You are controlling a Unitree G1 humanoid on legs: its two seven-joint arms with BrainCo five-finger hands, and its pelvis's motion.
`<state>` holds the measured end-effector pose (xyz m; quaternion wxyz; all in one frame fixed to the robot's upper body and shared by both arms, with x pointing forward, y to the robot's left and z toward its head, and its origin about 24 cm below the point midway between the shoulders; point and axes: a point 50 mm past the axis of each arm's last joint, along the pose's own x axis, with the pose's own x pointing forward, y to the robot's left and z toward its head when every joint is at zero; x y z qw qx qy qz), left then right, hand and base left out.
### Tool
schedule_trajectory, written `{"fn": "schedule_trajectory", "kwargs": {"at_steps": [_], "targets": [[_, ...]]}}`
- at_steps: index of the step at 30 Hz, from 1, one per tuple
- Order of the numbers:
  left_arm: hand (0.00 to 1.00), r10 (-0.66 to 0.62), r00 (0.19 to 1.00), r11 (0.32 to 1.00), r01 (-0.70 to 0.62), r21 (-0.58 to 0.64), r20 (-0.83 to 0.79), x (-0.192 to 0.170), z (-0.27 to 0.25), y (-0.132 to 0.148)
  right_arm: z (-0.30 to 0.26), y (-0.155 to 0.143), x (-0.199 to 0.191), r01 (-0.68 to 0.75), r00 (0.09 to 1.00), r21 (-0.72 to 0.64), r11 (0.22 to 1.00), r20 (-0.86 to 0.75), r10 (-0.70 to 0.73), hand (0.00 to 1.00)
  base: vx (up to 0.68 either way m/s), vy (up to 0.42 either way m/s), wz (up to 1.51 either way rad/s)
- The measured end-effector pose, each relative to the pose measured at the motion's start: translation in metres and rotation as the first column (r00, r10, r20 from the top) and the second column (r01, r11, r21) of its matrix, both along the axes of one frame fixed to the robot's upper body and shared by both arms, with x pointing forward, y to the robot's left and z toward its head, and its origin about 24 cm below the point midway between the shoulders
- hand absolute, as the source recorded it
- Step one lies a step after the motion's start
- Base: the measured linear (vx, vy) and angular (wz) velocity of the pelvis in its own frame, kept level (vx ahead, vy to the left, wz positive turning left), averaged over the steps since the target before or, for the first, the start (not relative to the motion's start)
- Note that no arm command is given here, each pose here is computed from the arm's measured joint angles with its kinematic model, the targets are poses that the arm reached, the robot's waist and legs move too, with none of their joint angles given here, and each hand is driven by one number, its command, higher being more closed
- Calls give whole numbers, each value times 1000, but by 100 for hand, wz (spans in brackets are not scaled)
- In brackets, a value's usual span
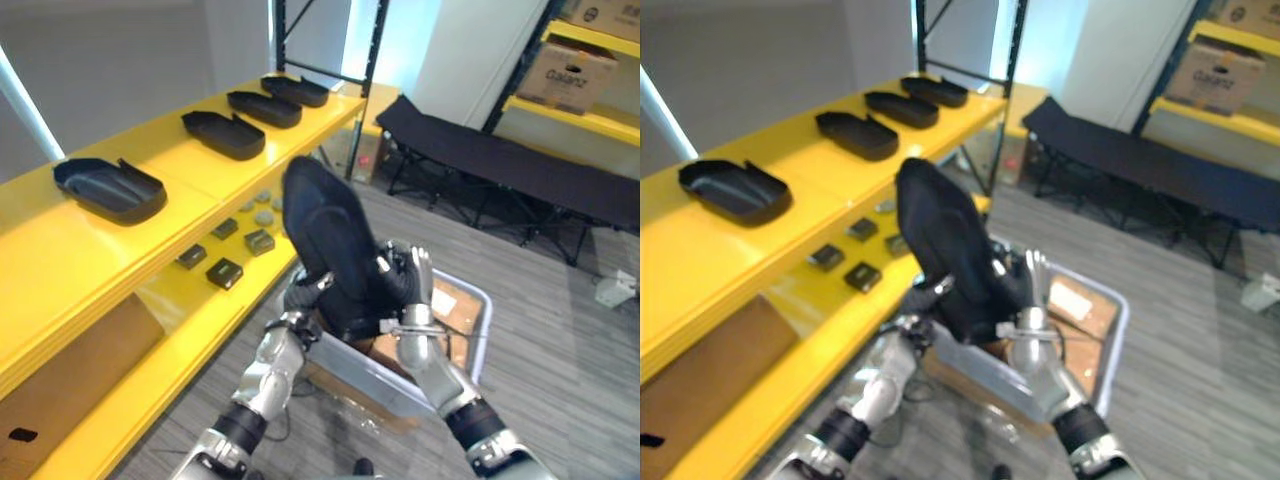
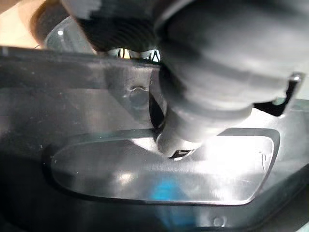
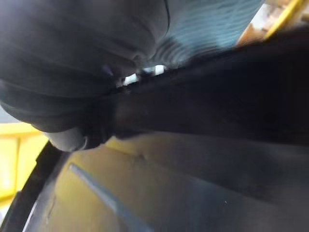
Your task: Walk over and take plastic housings, then place them on the shelf
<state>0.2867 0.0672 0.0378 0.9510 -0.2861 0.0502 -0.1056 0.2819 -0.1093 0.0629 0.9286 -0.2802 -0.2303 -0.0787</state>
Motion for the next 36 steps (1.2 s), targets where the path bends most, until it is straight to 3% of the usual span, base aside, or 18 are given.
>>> {"fn": "schedule_trajectory", "kwargs": {"at_steps": [7, 16, 22, 25, 29, 33, 36], "targets": [[100, 97, 960, 960, -160, 231, 262, 2, 35, 6, 9, 7, -6, -87, 996, 137, 987, 37, 83, 0, 0, 0, 0], [100, 147, 859, 892, -329, 310, 490, -6, 73, 7, 38, -7, -9, -75, 982, 185, 980, 185, 40, 0, 0, 0, -4], [100, 278, 744, 746, -566, 351, 608, -16, 83, 32, 74, -66, -22, -65, 965, 375, 925, 259, -38, 0, 0, 0, -1], [100, 395, 677, 588, -705, 395, 621, -23, 76, 60, 71, -102, -39, 29, 962, 419, 908, 235, -140, 0, -7, -3, -15], [100, 457, 636, 478, -766, 431, 622, -28, 70, 71, 59, -117, -53, 105, 966, 424, 900, 172, -193, 0, -8, -2, -9], [100, 506, 620, 430, -784, 447, 600, -28, 67, 75, 44, -128, -65, 175, 962, 463, 869, 107, -251, 0, -10, -6, -16], [100, 541, 610, 427, -792, 436, 579, -29, 65, 82, 20, -133, -80, 244, 955, 568, 786, 2, -297, 0, 1, -9, -12]]}}
